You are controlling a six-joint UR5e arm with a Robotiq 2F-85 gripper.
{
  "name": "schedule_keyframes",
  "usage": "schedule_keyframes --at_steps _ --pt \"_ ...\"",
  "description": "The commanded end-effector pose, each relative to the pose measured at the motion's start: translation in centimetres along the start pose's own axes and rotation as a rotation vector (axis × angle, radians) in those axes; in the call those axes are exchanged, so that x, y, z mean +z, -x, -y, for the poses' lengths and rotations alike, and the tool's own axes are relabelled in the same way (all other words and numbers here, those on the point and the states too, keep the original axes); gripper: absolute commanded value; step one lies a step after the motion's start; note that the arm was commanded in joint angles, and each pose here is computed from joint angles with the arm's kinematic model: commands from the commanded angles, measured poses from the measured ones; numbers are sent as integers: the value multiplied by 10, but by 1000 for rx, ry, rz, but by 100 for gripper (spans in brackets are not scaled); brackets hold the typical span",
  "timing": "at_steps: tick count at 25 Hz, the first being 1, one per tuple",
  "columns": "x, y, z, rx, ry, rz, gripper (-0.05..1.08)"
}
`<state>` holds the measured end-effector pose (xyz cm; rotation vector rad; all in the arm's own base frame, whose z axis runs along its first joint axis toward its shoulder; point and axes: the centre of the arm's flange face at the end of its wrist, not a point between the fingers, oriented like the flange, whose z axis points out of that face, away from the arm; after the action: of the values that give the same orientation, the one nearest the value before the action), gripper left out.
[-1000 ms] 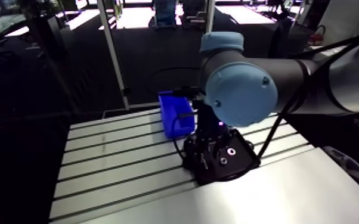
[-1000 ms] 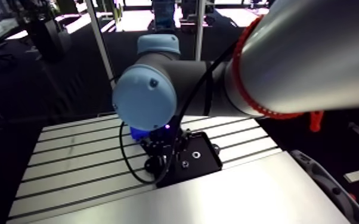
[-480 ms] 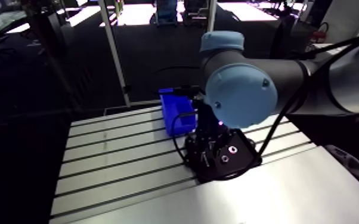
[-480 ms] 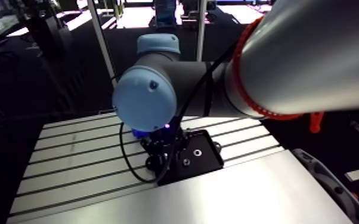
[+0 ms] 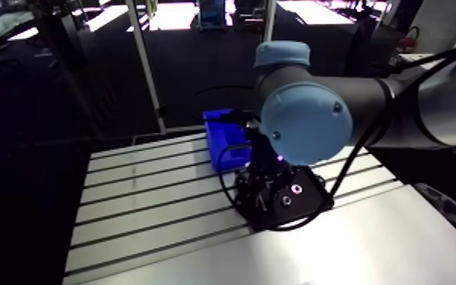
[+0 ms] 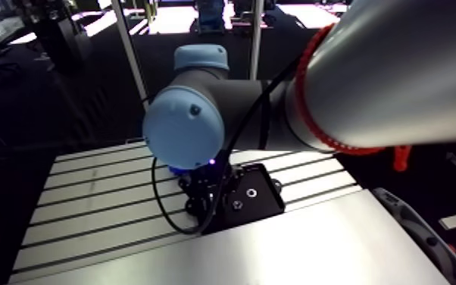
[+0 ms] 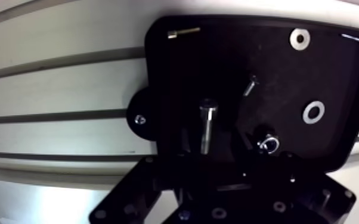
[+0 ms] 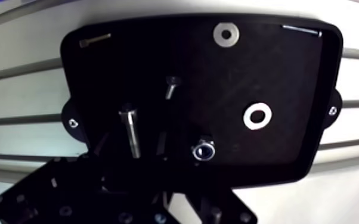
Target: Pick up the M10 bolt from the tray and put it into the blue bin.
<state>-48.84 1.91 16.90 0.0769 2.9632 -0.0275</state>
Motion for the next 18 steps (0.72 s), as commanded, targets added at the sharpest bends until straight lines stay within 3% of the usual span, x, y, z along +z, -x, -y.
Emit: schedule_keyframes --at_steps 1,10,18 --pt "2 -1 0 0 -1 3 53" --pt "5 0 1 -2 -1 5 57" --pt "6 -1 1 -3 2 2 69"
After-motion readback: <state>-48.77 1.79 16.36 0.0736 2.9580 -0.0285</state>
